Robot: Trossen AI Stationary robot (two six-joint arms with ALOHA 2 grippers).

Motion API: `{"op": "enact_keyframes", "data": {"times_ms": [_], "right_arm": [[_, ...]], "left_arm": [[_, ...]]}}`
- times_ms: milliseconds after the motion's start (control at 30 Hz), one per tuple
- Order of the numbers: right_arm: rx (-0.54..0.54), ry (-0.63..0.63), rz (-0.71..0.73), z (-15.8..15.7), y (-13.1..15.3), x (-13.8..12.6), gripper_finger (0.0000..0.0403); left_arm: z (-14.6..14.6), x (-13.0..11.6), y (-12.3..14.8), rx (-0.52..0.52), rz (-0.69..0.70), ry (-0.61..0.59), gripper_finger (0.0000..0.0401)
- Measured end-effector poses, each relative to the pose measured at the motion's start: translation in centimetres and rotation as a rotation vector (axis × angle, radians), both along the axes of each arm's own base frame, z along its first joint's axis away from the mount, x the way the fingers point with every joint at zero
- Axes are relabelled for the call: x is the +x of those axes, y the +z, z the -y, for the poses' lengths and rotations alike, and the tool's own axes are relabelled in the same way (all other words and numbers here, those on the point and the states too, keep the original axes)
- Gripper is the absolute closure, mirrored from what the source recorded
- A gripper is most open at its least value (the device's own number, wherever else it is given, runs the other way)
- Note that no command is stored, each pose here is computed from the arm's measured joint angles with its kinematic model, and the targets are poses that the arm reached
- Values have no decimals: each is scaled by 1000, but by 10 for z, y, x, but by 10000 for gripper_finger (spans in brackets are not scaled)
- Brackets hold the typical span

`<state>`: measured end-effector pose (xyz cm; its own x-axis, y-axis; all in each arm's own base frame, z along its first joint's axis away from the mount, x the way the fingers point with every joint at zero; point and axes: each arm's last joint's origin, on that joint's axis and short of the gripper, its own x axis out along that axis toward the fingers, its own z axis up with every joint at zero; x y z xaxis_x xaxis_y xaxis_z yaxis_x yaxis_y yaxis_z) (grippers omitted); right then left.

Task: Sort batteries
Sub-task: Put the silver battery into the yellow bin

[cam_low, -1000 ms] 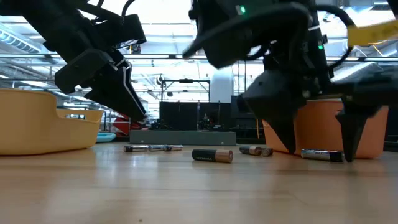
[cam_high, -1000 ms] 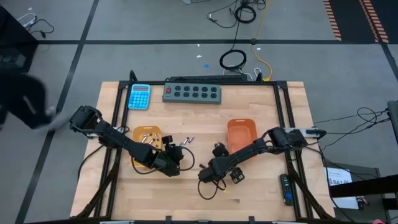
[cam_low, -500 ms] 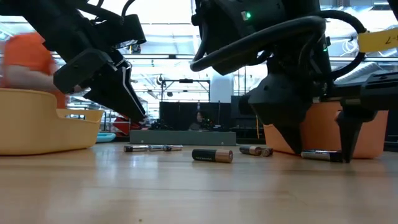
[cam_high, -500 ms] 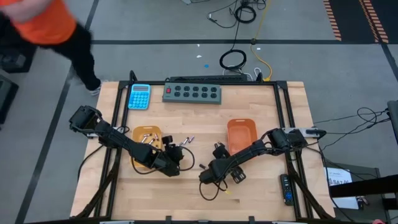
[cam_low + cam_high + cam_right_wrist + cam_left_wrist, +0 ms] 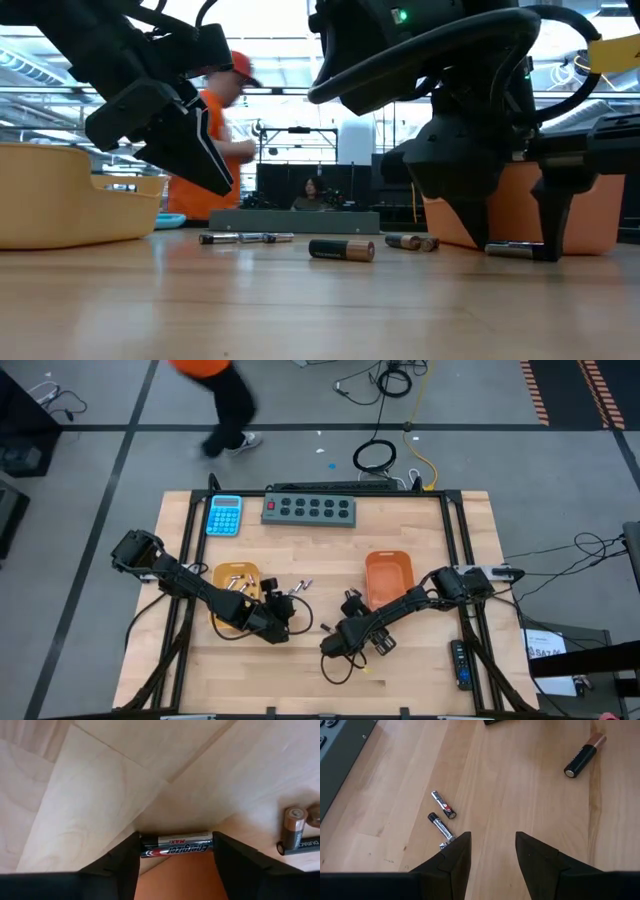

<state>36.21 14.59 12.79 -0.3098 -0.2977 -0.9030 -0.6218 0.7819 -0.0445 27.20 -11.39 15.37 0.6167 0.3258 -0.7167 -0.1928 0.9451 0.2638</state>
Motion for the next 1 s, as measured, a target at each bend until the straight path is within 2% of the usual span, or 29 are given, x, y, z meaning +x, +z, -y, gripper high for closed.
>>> {"op": "enact_keyframes", "data": {"times_ms": [133, 767, 1000], "right_arm": [[5, 12, -2, 0, 0, 0, 214], [-10, -11, -15, 0, 3, -1, 214], [20, -27, 146, -3, 40, 14, 214]], "left_arm": [[0, 0, 0, 0, 0, 0, 238], [0, 0, 0, 0, 0, -1, 238], [0, 0, 0, 0, 0, -1, 238]]}}
